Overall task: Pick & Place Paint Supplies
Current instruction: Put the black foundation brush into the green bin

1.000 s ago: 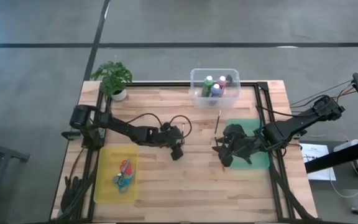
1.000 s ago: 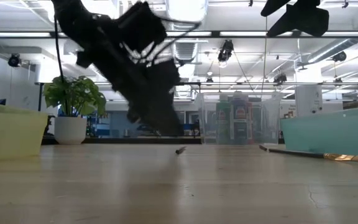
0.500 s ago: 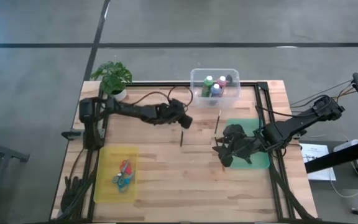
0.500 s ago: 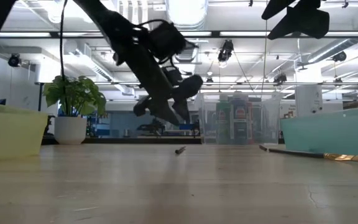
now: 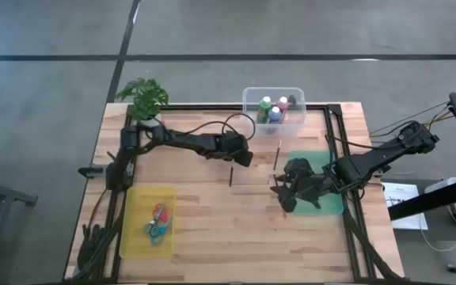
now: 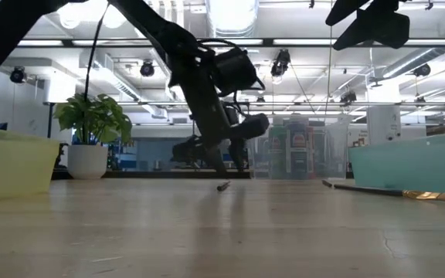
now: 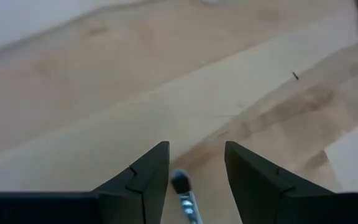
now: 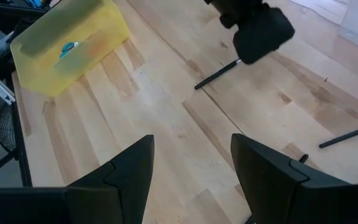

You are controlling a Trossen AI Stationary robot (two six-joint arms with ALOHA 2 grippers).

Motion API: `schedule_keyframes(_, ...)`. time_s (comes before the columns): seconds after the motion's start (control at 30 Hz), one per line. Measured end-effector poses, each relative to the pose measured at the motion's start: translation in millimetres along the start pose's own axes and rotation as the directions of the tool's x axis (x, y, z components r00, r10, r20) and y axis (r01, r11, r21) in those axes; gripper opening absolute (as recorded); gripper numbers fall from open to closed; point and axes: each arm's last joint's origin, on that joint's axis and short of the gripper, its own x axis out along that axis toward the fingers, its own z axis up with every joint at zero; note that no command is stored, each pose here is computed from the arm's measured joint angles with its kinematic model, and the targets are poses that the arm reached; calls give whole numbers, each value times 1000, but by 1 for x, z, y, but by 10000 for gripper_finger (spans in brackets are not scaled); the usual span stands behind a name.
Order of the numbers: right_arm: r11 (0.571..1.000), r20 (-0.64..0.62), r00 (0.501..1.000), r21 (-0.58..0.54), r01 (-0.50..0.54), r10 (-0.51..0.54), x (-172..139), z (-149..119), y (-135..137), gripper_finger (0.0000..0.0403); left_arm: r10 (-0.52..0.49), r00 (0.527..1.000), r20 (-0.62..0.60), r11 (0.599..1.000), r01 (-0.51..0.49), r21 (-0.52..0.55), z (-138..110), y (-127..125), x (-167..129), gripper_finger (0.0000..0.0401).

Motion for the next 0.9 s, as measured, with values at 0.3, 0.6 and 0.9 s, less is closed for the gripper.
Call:
schedule_keyframes(0.3,1000,-2,1000,-1,3,-3,1,-1,-1,211,40,998,-40,997,-43,-63,-10,-1,8,164)
schedule_keyframes(0.6,1000,-5,1000,-15,7,-7,2,-2,-2,211,48,998,-50,998,-50,-38,-20,-5,5,109)
schedule_keyframes(0.9,1000,-5,1000,-12,7,-7,2,-3,-2,211,32,997,-69,998,-35,-49,-24,-8,5,86)
